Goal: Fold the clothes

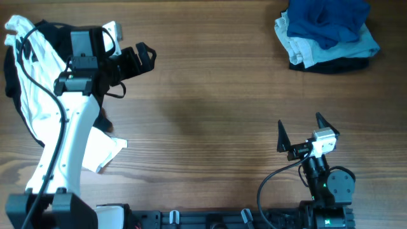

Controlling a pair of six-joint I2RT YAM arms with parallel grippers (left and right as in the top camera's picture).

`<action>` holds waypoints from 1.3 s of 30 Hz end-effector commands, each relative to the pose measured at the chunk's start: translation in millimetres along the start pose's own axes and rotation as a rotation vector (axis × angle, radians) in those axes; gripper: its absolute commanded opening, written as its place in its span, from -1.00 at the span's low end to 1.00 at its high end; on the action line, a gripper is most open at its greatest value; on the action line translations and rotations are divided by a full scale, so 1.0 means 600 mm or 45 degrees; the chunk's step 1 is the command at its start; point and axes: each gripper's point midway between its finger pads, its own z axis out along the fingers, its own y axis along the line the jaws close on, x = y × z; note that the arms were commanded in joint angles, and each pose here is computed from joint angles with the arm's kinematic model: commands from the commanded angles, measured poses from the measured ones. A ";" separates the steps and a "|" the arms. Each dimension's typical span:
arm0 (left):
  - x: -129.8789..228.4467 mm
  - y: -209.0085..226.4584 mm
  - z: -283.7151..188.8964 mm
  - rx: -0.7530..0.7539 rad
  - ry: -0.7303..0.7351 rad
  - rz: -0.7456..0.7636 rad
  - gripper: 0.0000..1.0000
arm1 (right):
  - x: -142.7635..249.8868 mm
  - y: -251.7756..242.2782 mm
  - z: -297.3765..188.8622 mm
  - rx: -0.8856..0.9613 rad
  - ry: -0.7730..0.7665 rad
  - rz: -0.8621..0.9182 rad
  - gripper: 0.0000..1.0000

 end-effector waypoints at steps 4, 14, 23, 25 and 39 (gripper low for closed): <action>0.000 -0.025 -0.095 0.047 -0.244 0.094 1.00 | 0.000 0.001 0.000 -0.004 -0.002 0.006 0.99; 0.174 0.043 -0.128 0.170 -0.715 0.239 1.00 | 0.000 0.001 0.000 -0.004 -0.002 0.006 0.99; 0.214 0.071 -0.157 0.176 -0.924 0.270 1.00 | 0.000 0.001 0.000 -0.004 -0.002 0.006 1.00; 0.212 0.073 -0.161 0.166 -0.940 0.266 1.00 | 0.000 0.001 0.000 -0.004 -0.002 0.006 0.99; 0.212 0.075 -0.179 0.180 -1.074 0.290 1.00 | 0.000 0.001 0.000 -0.003 -0.002 0.006 1.00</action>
